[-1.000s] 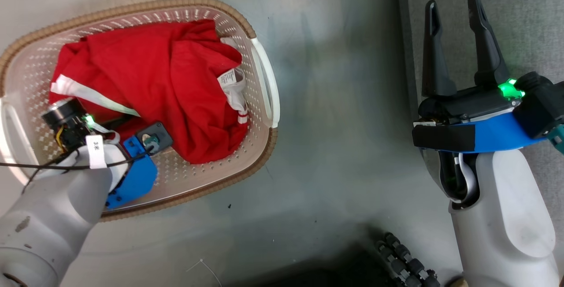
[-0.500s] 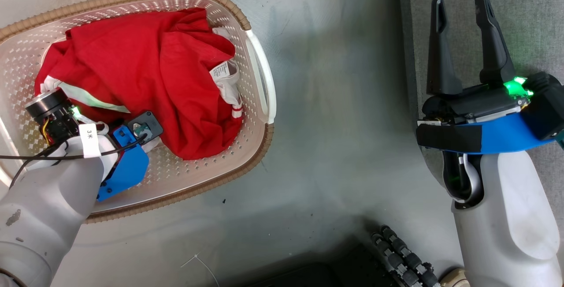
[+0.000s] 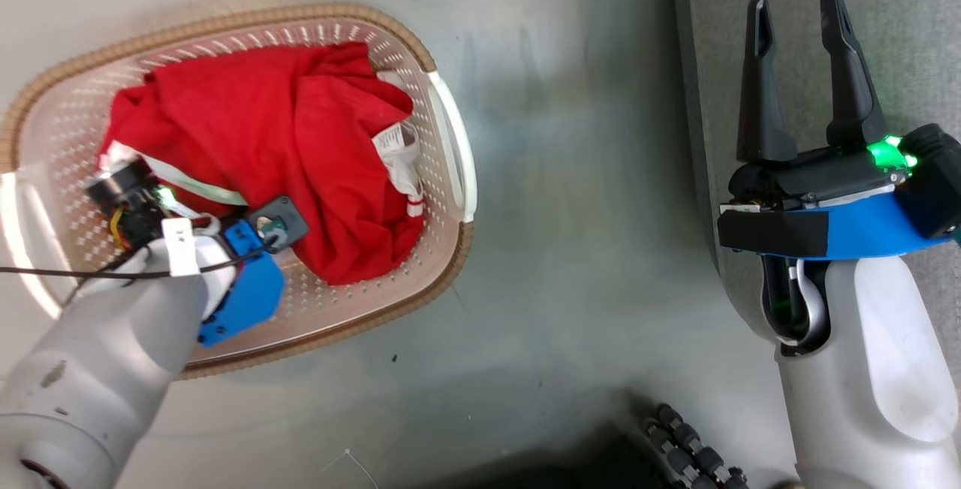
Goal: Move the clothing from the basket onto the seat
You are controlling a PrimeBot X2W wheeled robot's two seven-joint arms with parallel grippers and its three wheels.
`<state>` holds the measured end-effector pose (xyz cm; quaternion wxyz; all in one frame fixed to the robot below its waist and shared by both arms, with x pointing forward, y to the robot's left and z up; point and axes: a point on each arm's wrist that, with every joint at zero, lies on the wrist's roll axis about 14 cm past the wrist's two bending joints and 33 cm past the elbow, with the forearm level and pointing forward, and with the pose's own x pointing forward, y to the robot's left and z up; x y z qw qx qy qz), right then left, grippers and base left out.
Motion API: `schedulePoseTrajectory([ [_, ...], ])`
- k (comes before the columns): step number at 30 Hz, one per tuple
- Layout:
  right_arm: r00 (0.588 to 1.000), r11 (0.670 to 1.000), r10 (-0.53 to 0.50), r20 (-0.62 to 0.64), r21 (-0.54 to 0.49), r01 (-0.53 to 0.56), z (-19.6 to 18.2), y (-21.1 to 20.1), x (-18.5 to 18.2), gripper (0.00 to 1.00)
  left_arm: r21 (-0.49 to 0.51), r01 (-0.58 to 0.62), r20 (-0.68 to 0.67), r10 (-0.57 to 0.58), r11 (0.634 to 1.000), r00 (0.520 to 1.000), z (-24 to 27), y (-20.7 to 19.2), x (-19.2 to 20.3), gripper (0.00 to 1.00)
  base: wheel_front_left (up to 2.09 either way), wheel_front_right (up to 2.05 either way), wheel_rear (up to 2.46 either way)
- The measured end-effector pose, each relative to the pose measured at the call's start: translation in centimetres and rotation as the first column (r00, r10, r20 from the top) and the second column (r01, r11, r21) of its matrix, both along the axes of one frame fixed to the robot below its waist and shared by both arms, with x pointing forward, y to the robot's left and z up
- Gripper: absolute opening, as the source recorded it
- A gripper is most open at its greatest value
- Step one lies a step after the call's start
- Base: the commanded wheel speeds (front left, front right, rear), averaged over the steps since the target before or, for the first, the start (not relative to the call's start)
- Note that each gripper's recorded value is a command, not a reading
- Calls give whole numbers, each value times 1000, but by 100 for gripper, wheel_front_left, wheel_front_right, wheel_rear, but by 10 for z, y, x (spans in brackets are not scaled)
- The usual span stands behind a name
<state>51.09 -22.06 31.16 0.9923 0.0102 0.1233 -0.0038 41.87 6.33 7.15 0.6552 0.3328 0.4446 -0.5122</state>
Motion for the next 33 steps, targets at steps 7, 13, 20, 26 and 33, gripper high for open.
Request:
schedulePoseTrajectory([
  [7,999,1000,9,46,8,-10,22,6,5,100,-90,-41,33,44,995,998,32,-19,6,0,0,0,0],
  [13,996,1000,22,90,15,-23,43,13,8,100,-160,-89,72,101,983,992,65,-26,14,0,0,0,0],
  [20,990,999,39,134,23,-42,67,23,9,100,-249,-150,119,184,957,976,105,-30,24,0,0,0,0],
  [26,985,998,57,161,29,-63,84,33,4,100,-326,-185,160,247,927,956,143,-33,31,0,0,0,0],
  [33,977,996,78,198,33,-86,108,44,-3,100,-410,-205,207,310,889,928,191,-40,38,0,0,0,0],
])
